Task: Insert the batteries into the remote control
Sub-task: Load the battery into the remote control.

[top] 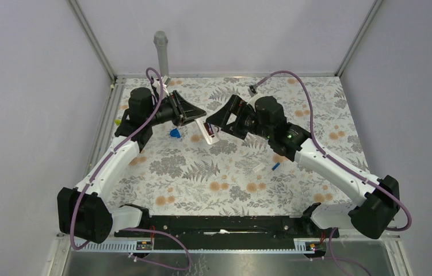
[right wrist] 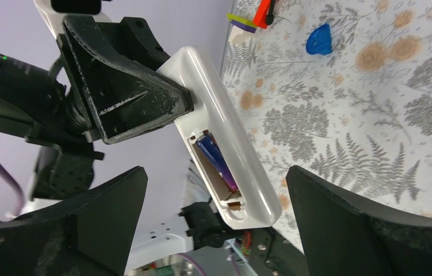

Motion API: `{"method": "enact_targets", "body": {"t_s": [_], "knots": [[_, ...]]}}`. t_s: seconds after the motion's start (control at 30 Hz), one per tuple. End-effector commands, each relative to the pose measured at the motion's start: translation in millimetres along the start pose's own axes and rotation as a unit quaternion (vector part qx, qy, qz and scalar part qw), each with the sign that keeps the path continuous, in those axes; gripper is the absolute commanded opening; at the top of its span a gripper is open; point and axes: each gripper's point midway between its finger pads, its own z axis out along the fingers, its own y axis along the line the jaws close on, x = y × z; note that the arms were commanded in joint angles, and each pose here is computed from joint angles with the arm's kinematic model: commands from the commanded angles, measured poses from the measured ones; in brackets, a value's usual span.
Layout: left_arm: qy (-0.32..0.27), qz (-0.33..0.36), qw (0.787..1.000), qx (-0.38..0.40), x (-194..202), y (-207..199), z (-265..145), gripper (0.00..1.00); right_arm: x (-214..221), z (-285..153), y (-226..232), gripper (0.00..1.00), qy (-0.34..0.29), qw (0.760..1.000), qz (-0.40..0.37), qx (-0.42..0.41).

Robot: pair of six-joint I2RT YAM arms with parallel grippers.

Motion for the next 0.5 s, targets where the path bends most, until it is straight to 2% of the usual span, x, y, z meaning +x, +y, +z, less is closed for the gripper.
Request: {"method": "enact_targets", "body": {"t_s": [0.0, 0.13, 0.47], "knots": [[-0.037, 0.043, 0.997, 0.049, -14, -31, -8, 0.0, -6, -9, 22, 1.0, 0.008, 0.993, 0.108, -0.038], [-0.037, 0.046, 0.997, 0.052, -13, -33, -9, 0.0, -1, 1, 18, 1.0, 0.025, 0.987, 0.151, -0.049], [-0.035, 0.051, 0.997, 0.054, -10, -32, -10, 0.0, -2, 7, 17, 1.0, 0.025, 0.979, 0.189, -0.069]]}}
